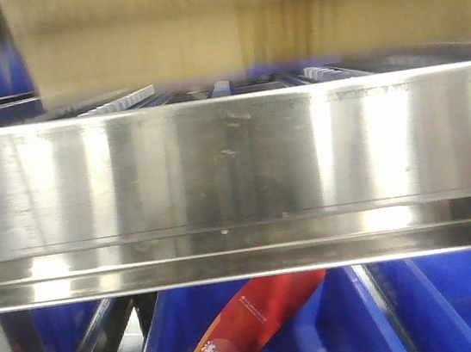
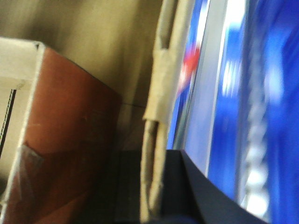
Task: Stack two boxes on right shelf middle
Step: 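Push the held boxes forward onto the middle shelf rollers with both grippers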
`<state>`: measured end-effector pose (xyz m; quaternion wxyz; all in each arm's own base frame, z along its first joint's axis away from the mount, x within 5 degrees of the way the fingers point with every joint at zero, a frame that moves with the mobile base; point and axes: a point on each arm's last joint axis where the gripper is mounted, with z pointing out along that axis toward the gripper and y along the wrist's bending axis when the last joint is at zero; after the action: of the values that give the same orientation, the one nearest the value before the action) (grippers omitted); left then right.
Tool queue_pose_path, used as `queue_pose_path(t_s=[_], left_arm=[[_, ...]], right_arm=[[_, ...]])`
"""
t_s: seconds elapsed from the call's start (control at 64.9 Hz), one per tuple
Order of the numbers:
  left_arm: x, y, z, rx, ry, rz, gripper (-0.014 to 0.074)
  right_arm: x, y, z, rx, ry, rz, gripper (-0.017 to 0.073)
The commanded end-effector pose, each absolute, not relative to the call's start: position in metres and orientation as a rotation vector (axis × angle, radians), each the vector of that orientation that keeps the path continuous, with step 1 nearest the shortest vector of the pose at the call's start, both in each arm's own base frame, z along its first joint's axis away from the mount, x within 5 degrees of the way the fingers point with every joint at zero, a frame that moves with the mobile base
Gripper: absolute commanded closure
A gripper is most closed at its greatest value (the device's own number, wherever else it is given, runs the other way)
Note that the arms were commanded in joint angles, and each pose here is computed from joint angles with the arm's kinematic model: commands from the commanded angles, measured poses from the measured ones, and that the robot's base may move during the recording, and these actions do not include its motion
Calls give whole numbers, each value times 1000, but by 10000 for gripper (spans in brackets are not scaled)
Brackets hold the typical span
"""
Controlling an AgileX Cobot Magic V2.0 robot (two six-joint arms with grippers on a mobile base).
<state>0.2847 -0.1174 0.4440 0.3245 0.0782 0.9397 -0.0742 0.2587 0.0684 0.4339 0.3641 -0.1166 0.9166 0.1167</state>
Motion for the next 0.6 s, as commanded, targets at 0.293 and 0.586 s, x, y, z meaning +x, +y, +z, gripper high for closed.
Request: queue_pose_path(t_s=[0.293, 0.586], left_arm=[[291, -116, 433, 206, 2471, -143, 277], [271, -108, 454, 197, 2406, -184, 91]], right_arm=[[262, 64, 432, -302, 2328, 259, 186], [240, 60, 455, -290, 2210, 261, 43]])
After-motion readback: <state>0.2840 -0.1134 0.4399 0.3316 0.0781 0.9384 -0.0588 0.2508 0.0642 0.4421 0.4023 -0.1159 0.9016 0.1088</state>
